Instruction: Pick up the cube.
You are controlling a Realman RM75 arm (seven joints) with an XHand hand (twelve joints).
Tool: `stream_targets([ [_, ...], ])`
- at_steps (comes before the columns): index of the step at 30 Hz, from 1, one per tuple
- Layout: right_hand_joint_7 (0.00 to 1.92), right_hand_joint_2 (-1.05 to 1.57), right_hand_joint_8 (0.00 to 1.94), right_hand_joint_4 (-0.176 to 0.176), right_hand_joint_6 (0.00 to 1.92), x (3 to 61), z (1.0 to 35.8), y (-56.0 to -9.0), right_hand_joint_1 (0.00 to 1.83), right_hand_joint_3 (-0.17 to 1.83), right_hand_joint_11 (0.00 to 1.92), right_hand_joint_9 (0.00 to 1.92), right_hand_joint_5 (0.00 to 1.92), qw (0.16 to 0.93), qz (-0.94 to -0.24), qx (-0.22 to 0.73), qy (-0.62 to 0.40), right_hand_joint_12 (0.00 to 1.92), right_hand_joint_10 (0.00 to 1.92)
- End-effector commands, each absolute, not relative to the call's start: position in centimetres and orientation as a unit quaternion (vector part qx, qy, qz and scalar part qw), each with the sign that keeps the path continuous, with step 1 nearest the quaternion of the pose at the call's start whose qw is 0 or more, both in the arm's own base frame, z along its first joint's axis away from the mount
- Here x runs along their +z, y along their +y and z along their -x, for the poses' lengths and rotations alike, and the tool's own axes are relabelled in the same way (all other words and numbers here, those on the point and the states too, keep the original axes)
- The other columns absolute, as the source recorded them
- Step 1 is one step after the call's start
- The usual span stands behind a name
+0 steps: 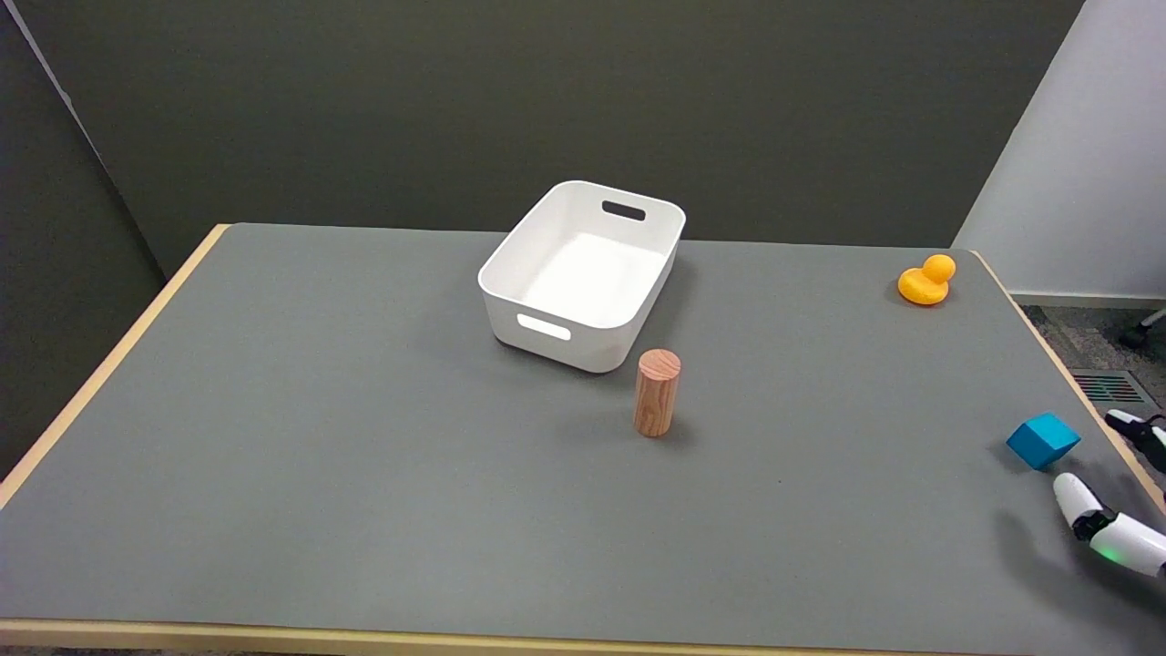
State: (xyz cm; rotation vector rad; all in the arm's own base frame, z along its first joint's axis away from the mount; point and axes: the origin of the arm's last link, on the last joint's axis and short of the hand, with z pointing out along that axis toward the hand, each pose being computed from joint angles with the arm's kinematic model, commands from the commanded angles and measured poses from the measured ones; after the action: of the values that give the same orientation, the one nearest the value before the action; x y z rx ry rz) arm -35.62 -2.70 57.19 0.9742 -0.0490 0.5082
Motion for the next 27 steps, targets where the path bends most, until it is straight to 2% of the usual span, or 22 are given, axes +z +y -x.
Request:
stream_targets([
  [1,0.29,0.6,0.33,0.045,0.44,57.9,36.3,-3.9,0.37,0.86,0.06,0.19,0.23,0.862,-0.446,0.239,-0.038,1.23,0.72],
  [21,0.3,0.6,0.33,0.043,0.44,57.9,36.8,-6.4,0.39,0.86,0.08,0.2,0.23,0.856,-0.452,0.243,-0.056,1.23,0.72],
  [23,0.29,0.59,0.36,0.043,0.46,57.9,36.9,-6.7,0.39,0.94,0.09,0.21,0.22,0.856,-0.451,0.246,-0.057,1.19,0.71],
  [27,0.3,0.62,0.38,0.041,0.47,58.0,37.0,-7.0,0.52,0.98,0.1,0.21,0.22,0.857,-0.446,0.251,-0.062,1.18,0.72],
])
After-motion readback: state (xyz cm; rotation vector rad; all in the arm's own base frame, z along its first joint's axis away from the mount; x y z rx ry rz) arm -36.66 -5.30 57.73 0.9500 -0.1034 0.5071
